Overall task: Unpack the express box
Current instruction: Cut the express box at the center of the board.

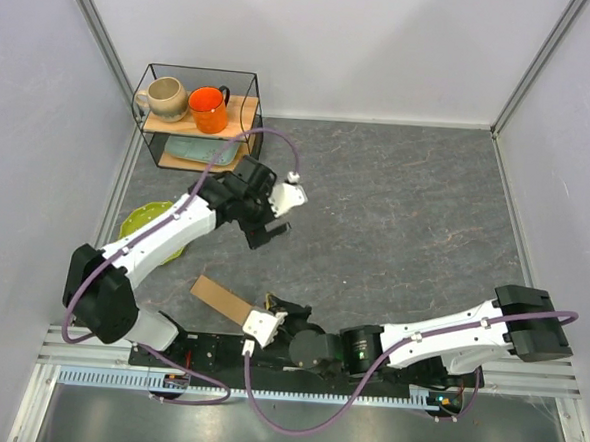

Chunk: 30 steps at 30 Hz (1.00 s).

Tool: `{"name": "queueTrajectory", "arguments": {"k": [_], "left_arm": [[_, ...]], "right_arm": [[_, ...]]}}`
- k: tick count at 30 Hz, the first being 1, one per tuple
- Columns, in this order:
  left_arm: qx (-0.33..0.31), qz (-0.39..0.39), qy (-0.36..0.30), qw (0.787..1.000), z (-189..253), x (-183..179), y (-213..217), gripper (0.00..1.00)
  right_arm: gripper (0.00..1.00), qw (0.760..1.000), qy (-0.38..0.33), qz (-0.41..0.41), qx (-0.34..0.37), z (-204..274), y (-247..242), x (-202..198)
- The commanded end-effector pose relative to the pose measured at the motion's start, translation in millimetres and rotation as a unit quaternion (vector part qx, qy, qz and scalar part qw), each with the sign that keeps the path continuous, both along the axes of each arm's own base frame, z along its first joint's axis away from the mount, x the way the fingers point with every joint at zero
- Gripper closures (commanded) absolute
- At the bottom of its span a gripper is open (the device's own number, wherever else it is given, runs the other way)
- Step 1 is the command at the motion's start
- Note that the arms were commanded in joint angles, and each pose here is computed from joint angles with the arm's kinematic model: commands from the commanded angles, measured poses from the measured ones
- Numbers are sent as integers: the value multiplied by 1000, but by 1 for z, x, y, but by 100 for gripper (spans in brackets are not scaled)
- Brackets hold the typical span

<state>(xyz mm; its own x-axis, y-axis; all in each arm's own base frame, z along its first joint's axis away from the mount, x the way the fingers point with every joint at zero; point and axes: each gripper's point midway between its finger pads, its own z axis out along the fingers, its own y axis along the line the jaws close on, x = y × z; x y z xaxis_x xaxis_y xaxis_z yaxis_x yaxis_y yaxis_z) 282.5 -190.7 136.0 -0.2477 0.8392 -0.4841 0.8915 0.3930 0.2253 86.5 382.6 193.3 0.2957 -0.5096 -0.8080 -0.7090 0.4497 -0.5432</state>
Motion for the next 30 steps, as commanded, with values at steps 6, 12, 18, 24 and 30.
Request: {"name": "queueTrajectory", "arguments": {"k": [6,12,18,24,30], "left_arm": [[-44,71,89,993,6,-5,92,1],[-64,-35,206,976,-6,-68,87,0],[-79,-34,238,967,-19,-67,79,0],[-81,-26,255,963,-38,-51,61,0],[-74,-29,255,964,-41,-45,52,0]], "right_arm": [[100,971,154,132,124,31,56,-33],[100,944,233,173,157,37,61,-49],[100,929,283,206,124,-1,78,-65],[100,930,293,213,66,-50,110,-72],[100,986,155,57,7,-102,103,-5]]}}
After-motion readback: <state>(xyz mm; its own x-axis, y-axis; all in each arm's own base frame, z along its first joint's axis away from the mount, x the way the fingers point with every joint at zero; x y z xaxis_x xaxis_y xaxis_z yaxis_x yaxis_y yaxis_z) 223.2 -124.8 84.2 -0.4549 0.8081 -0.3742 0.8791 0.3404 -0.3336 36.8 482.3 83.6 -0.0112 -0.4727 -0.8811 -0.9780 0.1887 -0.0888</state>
